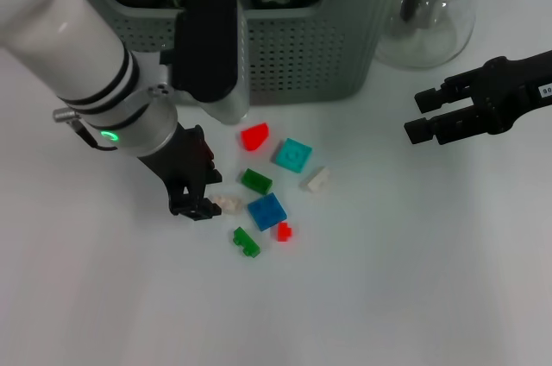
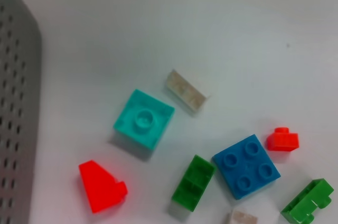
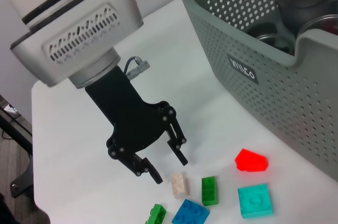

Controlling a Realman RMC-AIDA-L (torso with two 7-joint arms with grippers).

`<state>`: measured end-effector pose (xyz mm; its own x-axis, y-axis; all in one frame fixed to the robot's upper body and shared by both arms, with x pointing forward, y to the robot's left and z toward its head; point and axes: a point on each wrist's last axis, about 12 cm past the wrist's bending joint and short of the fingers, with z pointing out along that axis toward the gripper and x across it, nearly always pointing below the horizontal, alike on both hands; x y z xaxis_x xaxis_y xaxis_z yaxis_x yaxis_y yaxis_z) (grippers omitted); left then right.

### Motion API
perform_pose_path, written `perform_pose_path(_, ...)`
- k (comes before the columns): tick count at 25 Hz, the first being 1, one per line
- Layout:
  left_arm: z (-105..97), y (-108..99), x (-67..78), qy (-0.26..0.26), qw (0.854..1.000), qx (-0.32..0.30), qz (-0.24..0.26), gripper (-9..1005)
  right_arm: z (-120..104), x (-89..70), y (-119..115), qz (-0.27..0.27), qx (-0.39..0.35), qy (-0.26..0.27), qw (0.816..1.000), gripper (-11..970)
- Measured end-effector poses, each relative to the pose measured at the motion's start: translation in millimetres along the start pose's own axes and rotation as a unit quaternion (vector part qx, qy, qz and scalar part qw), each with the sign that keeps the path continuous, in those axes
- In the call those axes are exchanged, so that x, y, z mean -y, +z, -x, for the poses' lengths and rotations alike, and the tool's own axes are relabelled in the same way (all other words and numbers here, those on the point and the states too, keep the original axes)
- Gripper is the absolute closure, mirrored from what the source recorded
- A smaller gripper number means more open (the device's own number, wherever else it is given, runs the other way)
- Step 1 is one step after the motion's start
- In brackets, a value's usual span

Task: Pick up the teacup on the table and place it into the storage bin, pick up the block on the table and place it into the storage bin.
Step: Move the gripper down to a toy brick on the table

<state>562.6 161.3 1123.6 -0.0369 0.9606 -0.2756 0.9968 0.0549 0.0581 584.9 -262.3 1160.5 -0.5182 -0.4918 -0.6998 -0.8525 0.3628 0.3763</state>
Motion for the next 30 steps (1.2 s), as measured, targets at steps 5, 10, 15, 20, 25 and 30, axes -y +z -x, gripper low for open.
perform_pose_path(5,1.0,7.6,1.7,0.011,1.0,-0.006,0.003,572,-0.3,0.0,0.0,0.0,0.0,0.001,1.0,275)
perform_pose_path(10,1.1,12.4,1.6,0.016,1.0,-0.012,0.003,573,-0.4,0.0,0.0,0.0,0.0,0.001,1.0,275)
perform_pose_path(15,3.2,14.2,2.3,0.021,1.0,-0.016,0.006,574,-0.4,0.0,0.0,0.0,0.0,0.001,1.0,275)
perform_pose_path(20,5.9,16.1,2.2,0.024,1.0,-0.017,0.009,575,-0.2,0.2,-0.4,0.0,0.0,0.001,1.0,275)
perform_pose_path(25,11.2,18.5,3.3,0.032,0.999,-0.017,0.009,578,0.1,0.8,-1.2,-0.003,0.001,0.0,1.0,275)
perform_pose_path(30,13.6,19.3,3.4,0.033,0.999,-0.017,0.011,581,0.4,0.8,-1.2,-0.003,0.001,0.0,1.0,275)
